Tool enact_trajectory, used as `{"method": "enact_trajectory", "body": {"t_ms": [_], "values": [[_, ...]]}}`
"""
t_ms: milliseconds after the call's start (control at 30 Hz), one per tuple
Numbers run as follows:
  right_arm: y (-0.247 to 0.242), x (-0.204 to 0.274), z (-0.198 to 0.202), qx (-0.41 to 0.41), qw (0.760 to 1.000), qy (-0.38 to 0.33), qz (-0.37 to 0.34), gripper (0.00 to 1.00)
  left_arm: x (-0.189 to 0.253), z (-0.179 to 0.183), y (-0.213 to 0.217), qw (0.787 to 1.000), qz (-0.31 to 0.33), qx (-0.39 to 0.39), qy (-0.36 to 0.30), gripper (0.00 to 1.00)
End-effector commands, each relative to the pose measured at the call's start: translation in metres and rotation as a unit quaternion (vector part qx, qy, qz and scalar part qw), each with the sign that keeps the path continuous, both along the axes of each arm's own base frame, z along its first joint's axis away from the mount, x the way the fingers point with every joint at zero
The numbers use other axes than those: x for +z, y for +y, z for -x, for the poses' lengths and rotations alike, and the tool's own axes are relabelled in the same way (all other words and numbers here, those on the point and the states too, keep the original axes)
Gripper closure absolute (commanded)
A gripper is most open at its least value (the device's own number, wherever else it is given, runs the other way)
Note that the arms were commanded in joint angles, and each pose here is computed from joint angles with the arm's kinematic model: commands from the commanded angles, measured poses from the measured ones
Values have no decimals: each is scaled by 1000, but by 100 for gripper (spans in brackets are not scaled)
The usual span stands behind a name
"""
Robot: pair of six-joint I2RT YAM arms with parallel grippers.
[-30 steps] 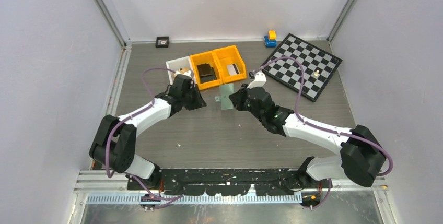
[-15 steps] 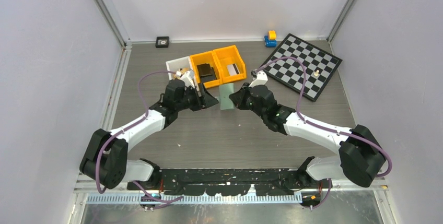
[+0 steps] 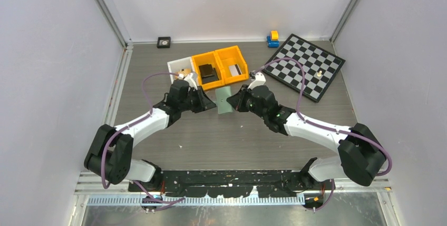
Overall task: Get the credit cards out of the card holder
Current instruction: Place the card holder at the center of the board.
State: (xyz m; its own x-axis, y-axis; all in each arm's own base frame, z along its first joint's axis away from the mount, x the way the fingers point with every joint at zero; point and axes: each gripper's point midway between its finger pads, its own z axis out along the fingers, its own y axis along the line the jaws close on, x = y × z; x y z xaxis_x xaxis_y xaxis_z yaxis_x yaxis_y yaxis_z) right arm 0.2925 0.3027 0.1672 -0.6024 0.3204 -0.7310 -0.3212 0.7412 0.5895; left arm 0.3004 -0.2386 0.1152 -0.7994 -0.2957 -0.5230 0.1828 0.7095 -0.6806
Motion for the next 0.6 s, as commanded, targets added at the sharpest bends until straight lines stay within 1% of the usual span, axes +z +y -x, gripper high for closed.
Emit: {"method": "enact_trajectory", "body": {"t_ms": [0,333,400,433,500,533,567], "values": [[12,29,-5,11,998,-31,-47,99,12,-13,3,1000,-2,16,-14,79],[19,30,-3,26,998,-27,-58,100,15,-14,3,1000,-1,13,-19,69],[18,29,-3,24,998,-26,-57,99,13,-14,5,1000,-7,16,-16,73],[18,28,-3,23,998,-25,-57,99,14,-14,6,1000,-7,17,-18,78],[16,26,-5,18,998,-24,-55,99,15,-14,6,1000,-5,17,-22,94],[15,25,-6,15,998,-21,-52,98,15,-13,6,1000,-6,16,-22,99],[13,22,-8,8,999,-17,-48,96,16,-13,7,1000,-9,16,-22,100]]}}
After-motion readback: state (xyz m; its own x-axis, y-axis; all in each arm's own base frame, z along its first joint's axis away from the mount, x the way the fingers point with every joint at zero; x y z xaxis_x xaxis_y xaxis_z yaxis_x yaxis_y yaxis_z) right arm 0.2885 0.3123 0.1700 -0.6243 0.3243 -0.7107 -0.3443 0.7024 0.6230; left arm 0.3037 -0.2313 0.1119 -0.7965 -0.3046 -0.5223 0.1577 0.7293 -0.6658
